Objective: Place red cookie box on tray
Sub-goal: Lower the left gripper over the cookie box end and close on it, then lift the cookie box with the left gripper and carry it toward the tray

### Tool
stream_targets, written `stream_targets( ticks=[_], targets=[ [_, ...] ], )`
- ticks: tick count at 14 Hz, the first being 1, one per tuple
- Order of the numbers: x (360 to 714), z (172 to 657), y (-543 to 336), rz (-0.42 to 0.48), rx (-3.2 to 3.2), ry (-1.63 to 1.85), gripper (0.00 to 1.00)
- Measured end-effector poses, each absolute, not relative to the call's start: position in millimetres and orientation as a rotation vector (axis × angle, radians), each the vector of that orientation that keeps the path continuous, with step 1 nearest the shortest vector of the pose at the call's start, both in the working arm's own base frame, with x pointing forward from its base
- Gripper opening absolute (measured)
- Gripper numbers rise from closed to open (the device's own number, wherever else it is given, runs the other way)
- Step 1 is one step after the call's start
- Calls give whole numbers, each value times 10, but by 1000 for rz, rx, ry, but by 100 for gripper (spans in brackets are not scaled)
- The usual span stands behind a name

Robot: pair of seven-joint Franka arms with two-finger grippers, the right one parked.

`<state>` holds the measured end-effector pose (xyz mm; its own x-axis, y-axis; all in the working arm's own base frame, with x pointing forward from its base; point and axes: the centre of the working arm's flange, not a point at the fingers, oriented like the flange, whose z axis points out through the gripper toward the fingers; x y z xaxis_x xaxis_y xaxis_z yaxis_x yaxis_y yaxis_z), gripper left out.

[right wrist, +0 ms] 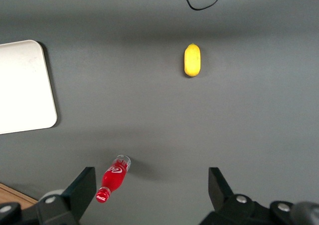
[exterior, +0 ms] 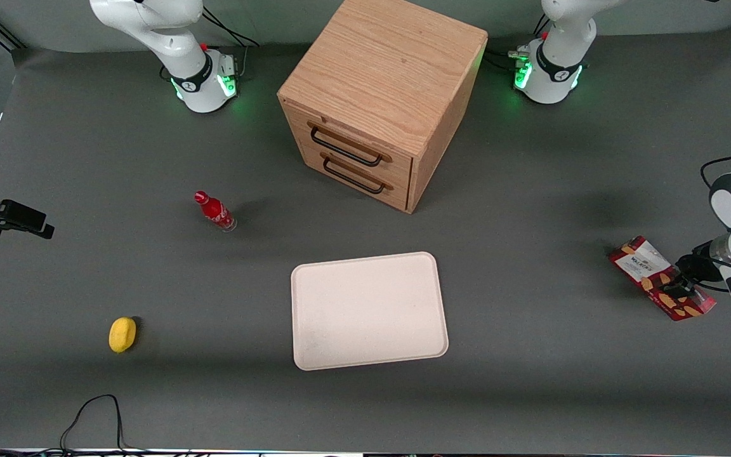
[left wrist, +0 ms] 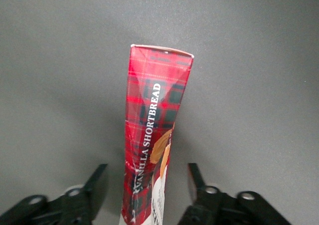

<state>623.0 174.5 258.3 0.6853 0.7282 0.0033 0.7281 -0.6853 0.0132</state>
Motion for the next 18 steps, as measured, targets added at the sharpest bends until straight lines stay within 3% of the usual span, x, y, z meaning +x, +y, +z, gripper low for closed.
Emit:
stream_targets(
  ticks=[6,9,11,14,18],
  targets=[
    [6235,2586,1736,14,2876,1237,2],
    [6296,2689,1754,34,2881,1225,2],
    [6405,3024,1796,-3,2890,1218,2],
    [6525,4041,1885,-74,2900,1222,2],
    [6418,5362,1911,-75,2899,1234,2]
  ],
)
